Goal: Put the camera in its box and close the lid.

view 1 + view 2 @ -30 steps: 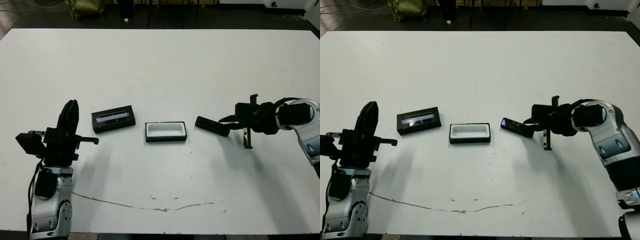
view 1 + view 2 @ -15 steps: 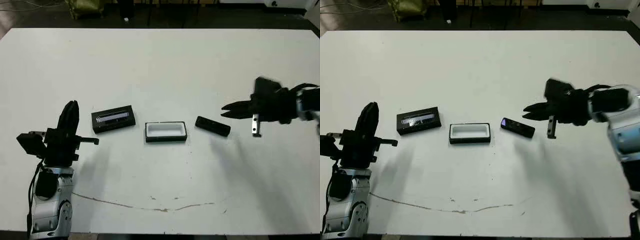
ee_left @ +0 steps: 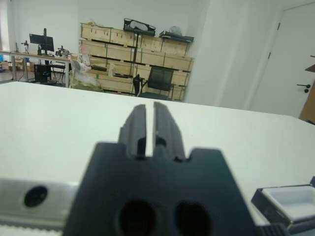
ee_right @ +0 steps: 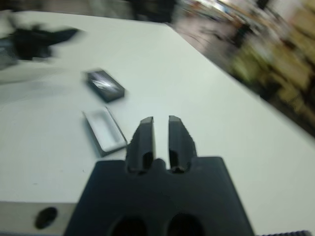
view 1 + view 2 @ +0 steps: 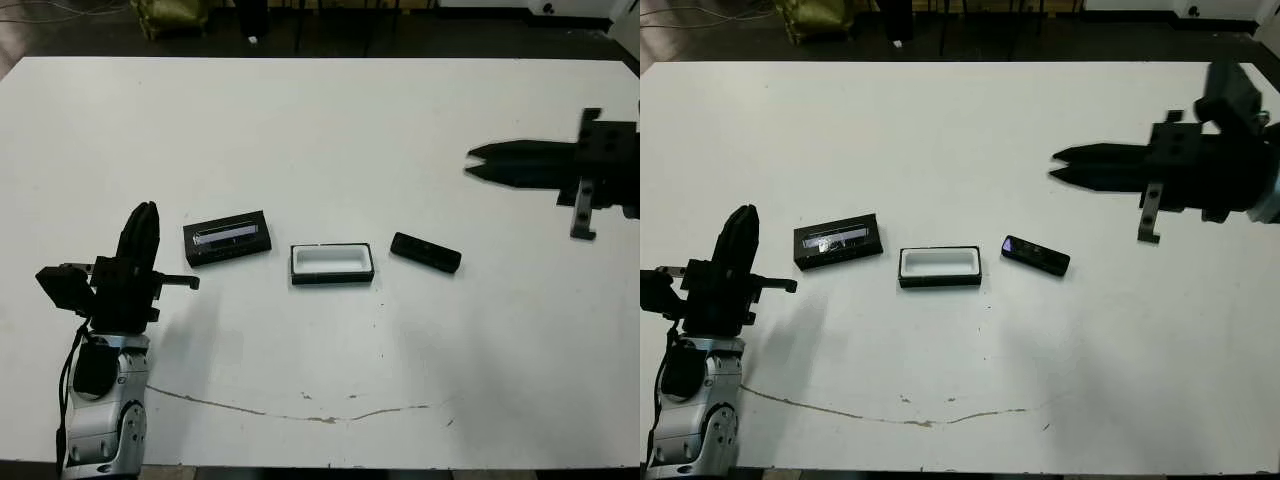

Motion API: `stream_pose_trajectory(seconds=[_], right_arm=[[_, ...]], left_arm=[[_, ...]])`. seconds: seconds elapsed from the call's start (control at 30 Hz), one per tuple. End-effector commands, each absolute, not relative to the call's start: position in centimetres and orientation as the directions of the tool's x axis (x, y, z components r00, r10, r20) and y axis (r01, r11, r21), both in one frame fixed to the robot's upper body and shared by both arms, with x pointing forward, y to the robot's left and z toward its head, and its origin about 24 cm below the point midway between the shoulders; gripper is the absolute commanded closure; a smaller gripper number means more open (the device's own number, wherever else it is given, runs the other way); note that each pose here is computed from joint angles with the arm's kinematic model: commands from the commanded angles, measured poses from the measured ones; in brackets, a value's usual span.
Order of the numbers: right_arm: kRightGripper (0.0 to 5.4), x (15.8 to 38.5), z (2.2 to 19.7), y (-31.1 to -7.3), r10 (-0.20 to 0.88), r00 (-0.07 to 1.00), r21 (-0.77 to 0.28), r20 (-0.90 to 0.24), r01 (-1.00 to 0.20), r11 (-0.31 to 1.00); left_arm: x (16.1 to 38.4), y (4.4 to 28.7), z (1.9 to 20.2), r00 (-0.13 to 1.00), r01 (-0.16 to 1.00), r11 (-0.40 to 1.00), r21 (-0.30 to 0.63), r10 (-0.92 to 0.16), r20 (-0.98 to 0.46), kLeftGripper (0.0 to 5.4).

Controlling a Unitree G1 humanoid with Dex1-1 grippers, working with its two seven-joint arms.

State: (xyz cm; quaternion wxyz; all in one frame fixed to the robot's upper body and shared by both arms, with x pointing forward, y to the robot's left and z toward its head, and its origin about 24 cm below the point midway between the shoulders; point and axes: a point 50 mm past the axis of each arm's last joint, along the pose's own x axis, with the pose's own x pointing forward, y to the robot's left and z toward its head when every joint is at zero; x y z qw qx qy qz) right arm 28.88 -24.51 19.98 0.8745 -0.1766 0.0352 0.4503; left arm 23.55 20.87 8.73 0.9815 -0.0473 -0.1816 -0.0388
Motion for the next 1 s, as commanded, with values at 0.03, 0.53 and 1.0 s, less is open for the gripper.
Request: stream_pose_trajectory(seconds=[0.03,0.53,1.0], right_arm=[[4.63,29.0,17.4,-25.4,0.735,0.627,-0.240,-0.259,-0.778,0.580],[1.32,31.0,12.2,-26.7,0.800,0.519,-0.082,-0.302,-0.850,0.521],[0.02,31.9,10.2,-27.1,0.790,0.510,-0.035,-0.340,-0.846,0.532]], left_arm=[[23.3,21.1,8.0,0.943,0.091,0.993,-0.077,-0.061,0.326,5.40],[23.3,21.0,7.9,0.945,0.093,0.993,-0.072,-0.065,0.319,5.40],[23.2,21.0,7.8,0.951,0.080,0.994,-0.073,-0.054,0.303,5.40]])
